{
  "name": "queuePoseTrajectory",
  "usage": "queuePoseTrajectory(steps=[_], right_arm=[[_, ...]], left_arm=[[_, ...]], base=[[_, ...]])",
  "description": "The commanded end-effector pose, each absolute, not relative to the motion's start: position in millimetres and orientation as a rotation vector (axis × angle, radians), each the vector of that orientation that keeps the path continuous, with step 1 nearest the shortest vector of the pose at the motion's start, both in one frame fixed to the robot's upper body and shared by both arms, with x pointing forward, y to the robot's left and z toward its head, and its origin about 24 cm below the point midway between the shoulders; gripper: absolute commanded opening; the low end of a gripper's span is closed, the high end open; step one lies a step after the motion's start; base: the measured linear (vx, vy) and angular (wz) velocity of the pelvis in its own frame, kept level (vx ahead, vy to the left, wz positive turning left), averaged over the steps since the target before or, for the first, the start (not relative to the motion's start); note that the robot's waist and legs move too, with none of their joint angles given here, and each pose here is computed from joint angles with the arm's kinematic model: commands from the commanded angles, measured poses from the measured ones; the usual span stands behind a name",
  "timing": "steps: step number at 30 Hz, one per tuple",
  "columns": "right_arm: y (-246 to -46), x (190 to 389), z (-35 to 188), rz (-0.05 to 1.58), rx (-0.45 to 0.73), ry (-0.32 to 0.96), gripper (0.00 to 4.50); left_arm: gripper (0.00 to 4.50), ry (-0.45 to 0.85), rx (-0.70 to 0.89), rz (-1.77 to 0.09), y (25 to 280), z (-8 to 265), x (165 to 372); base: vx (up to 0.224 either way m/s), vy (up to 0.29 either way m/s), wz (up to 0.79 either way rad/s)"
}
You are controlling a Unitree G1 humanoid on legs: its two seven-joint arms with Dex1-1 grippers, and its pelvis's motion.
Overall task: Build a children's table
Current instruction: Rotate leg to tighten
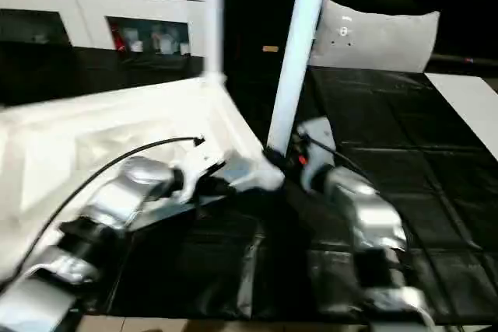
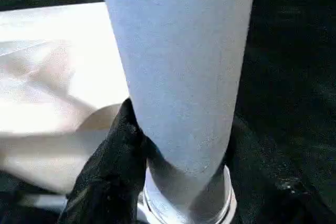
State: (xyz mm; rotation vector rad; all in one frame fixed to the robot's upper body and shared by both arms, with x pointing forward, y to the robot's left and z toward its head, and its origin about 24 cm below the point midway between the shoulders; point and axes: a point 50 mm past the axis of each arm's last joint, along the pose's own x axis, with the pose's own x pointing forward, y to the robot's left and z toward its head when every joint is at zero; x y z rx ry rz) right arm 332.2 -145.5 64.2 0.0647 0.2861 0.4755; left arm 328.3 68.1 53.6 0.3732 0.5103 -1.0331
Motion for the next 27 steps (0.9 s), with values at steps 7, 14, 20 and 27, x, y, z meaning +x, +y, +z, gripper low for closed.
queuePoseTrajectory(steps=[7,14,20,27], right_arm=[[-128.7,325.6,59,0.514,0.070,0.280,2.95],[-160.9,313.9,63,0.558,0.053,0.234,3.47],[-191.6,304.0,64,0.718,-0.045,0.247,3.89],[-202.8,293.5,67,0.978,-0.058,0.331,4.09]], left_arm=[[0.00,0.419,0.383,-1.130,40,62,320],[0.00,0.442,0.431,-1.167,58,54,319],[0.00,0.443,0.476,-1.270,74,53,316],[0.00,0.407,0.538,-1.474,87,56,304]], base=[[0.000,0.000,0.00],[0.000,0.000,0.00],[0.000,0.000,0.00],[0.000,0.000,0.00]])
